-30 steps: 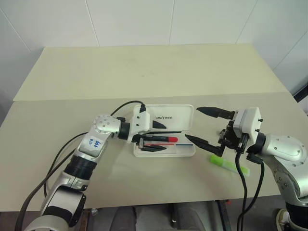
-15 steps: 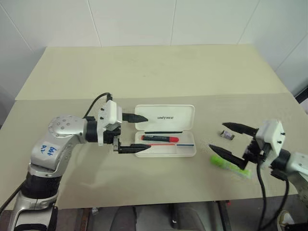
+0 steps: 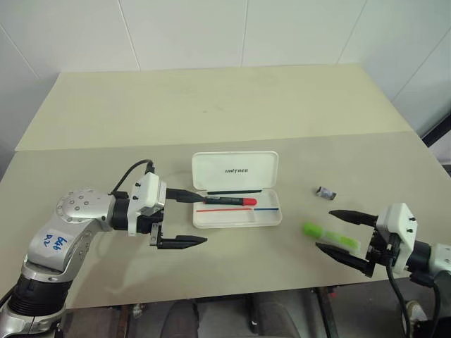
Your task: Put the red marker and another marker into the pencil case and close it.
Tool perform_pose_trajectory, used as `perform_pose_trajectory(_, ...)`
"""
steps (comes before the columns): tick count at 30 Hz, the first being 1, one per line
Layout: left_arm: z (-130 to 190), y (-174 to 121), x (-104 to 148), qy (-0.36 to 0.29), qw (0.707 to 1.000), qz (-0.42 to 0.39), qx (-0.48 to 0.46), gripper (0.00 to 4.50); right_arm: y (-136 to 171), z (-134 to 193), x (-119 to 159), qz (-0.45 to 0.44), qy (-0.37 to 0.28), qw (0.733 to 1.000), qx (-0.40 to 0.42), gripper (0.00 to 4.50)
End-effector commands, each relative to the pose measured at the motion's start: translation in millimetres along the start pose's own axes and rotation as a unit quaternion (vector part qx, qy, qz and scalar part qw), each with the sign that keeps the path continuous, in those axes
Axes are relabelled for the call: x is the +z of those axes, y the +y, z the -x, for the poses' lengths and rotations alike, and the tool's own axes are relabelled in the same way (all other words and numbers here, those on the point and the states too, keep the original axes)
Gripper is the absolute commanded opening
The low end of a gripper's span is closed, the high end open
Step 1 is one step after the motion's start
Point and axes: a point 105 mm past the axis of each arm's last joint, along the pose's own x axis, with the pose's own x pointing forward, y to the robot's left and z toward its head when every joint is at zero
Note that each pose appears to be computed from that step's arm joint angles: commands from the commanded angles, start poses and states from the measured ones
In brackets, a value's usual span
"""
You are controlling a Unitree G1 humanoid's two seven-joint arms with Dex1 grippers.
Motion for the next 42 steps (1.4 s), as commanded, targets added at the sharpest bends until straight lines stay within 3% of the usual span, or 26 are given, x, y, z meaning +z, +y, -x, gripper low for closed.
perform_pose_trajectory(1,5,0,7,0.001,1.000,-0.023,-0.005,4.48,-8,-3,-8,0.004,0.001,1.000,0.004,4.50)
perform_pose_trajectory(11,10,5,12,0.008,0.999,-0.038,0.004,4.48,-27,-4,-45,-0.025,0.041,0.999,0.014,4.50)
perform_pose_trajectory(14,11,5,13,0.011,0.999,-0.042,0.008,4.50,-26,-2,-51,-0.032,0.048,0.998,0.019,3.88)
perform_pose_trajectory(22,16,8,10,0.024,0.998,-0.054,0.016,4.50,-22,-7,-50,-0.015,0.052,0.998,0.037,1.10)
perform_pose_trajectory(28,17,11,8,0.024,0.998,-0.060,0.022,4.50,-37,-16,-30,0.031,0.045,0.998,0.028,1.10)
perform_pose_trajectory(33,24,11,2,0.034,0.997,-0.062,0.029,4.50,-45,-22,16,0.086,-0.002,0.996,0.028,1.10)
perform_pose_trajectory(37,31,8,-4,0.042,0.997,-0.059,0.032,4.50,-30,-42,57,0.132,-0.043,0.987,0.077,1.10)
perform_pose_trajectory(42,41,6,-11,0.050,0.997,-0.055,0.036,4.50,-2,-67,82,0.150,-0.076,0.975,0.147,1.10)
